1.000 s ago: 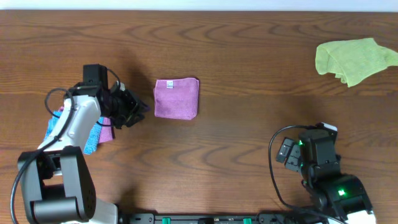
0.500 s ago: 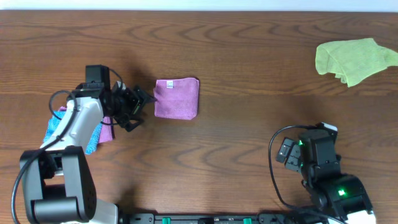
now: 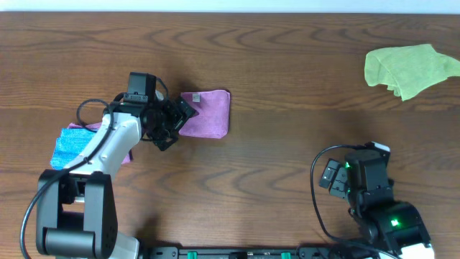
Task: Fold the cloth
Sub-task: 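Reach the left gripper to the folded purple square and grasp its edge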
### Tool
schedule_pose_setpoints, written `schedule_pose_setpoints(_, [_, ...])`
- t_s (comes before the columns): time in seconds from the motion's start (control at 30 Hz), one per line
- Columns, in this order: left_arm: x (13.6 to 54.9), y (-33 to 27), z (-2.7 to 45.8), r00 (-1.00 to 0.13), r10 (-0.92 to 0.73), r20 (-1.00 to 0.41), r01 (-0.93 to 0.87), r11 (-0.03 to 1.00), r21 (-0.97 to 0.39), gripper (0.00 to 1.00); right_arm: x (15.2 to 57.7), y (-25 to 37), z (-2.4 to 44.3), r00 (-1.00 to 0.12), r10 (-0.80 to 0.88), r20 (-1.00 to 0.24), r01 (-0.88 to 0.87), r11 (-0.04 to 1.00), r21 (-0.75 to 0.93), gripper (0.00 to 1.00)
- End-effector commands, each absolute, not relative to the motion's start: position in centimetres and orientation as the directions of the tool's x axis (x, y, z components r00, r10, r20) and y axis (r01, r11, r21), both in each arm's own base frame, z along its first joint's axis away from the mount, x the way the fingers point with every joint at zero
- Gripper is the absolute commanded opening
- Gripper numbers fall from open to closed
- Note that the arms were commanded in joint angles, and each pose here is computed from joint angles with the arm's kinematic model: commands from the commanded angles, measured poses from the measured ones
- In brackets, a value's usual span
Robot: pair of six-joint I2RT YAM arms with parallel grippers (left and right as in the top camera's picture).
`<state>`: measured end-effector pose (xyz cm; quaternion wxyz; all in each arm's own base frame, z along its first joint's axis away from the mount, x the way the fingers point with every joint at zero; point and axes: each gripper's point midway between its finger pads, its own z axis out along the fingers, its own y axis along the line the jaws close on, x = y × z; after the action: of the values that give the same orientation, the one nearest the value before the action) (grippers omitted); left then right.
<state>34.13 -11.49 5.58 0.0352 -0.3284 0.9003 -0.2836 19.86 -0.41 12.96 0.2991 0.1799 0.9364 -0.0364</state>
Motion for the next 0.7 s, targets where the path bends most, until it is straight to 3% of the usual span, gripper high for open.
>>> schedule_pose_setpoints(0.0, [32.6, -10.3, 3.5, -0.738, -0.662, 0.13, -0.636, 0.618, -0.462, 0.98, 19.7, -0.9, 12.9, -0.744, 0.333, -0.579, 0.386, 0.922, 0.035, 0.99])
schedule_pose_setpoints(0.43, [31.8, -11.2, -0.1, -0.634, -0.749, 0.191, -0.696, 0.446, -0.563, 0.97, 19.7, -0.9, 12.9, -0.744, 0.333, -0.579, 0.386, 0.922, 0.035, 0.99])
schedule_pose_setpoints(0.67, [32.3, -10.5, -0.5, -0.62, -0.772, 0.141, -0.686, 0.445, -0.576, 0.93, 19.7, -0.9, 12.9, -0.744, 0.333, -0.579, 0.386, 0.922, 0.035, 0.99])
